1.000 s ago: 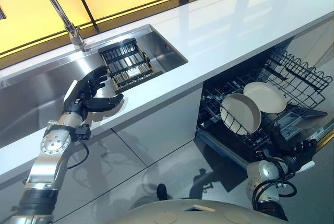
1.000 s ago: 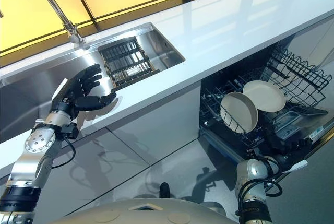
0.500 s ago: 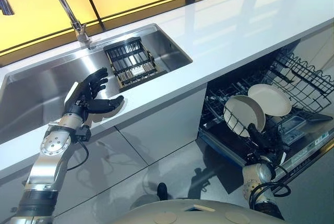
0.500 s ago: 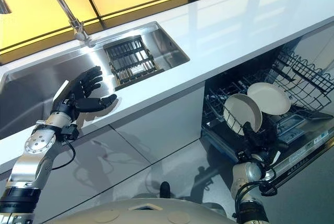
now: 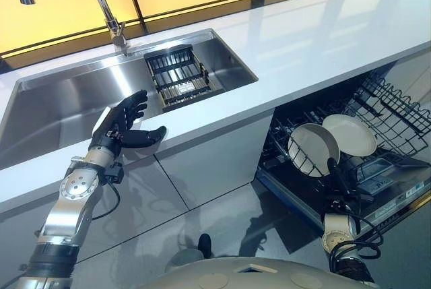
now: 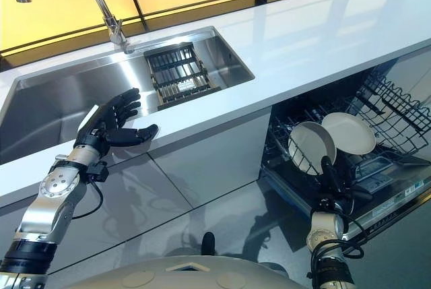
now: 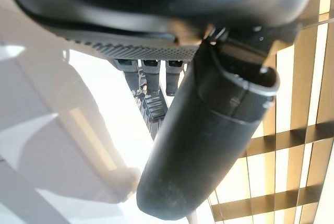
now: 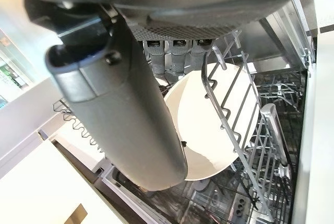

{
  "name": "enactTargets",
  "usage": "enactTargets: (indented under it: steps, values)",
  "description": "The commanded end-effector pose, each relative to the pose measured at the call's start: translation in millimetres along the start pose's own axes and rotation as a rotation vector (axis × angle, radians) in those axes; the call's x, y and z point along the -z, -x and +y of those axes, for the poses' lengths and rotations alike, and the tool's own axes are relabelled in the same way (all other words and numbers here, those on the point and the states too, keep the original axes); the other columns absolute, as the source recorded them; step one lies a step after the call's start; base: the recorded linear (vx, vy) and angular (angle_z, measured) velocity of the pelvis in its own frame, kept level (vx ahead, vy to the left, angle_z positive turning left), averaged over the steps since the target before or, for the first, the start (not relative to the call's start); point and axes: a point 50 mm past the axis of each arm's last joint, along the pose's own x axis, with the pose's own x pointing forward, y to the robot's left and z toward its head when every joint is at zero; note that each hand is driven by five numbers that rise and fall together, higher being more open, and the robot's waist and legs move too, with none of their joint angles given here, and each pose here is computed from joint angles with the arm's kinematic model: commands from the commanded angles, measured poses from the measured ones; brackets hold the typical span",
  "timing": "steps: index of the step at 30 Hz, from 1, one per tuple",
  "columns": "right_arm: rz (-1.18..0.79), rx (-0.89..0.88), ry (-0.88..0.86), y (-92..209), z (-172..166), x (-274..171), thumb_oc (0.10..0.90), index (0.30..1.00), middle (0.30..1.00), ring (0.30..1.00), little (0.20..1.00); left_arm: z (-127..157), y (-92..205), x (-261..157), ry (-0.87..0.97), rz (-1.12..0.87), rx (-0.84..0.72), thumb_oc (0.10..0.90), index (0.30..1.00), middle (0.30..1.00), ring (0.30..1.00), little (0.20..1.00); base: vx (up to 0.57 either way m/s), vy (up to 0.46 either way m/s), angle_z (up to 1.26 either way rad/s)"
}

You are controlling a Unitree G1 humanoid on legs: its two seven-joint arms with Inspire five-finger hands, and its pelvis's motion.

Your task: Pick up plates and place into dishwasher.

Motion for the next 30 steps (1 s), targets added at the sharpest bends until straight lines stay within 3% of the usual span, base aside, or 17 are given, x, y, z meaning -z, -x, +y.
enactTargets:
  steps: [1,13,18,30]
  values:
    - [0.11,-0.441,-0.125,8,113,24,0.8,0.9,0.9,0.9,0.9,1,-21,-54,-0.067,-0.238,0.007,0.8,0.9,0.9,0.9,0.9,0.05,0.041,0.06]
    - [-0.059,-0.774,-0.149,26,217,-9,0.8,0.9,0.9,0.9,0.9,3,-22,-51,-0.084,-0.206,0.028,0.8,0.9,0.9,0.9,0.9,0.1,0.057,0.03]
    - [-0.14,-0.869,-0.144,36,246,-26,0.8,0.9,0.9,0.9,0.9,9,-20,-48,-0.102,-0.194,0.045,0.8,0.9,0.9,0.9,0.9,0.12,0.047,0.18]
    - [-0.328,-0.82,0.035,29,266,-64,0.8,0.9,0.9,0.9,0.9,17,-18,-48,-0.113,-0.178,0.105,0.8,0.9,0.9,0.9,0.9,0.08,0.004,0.17]
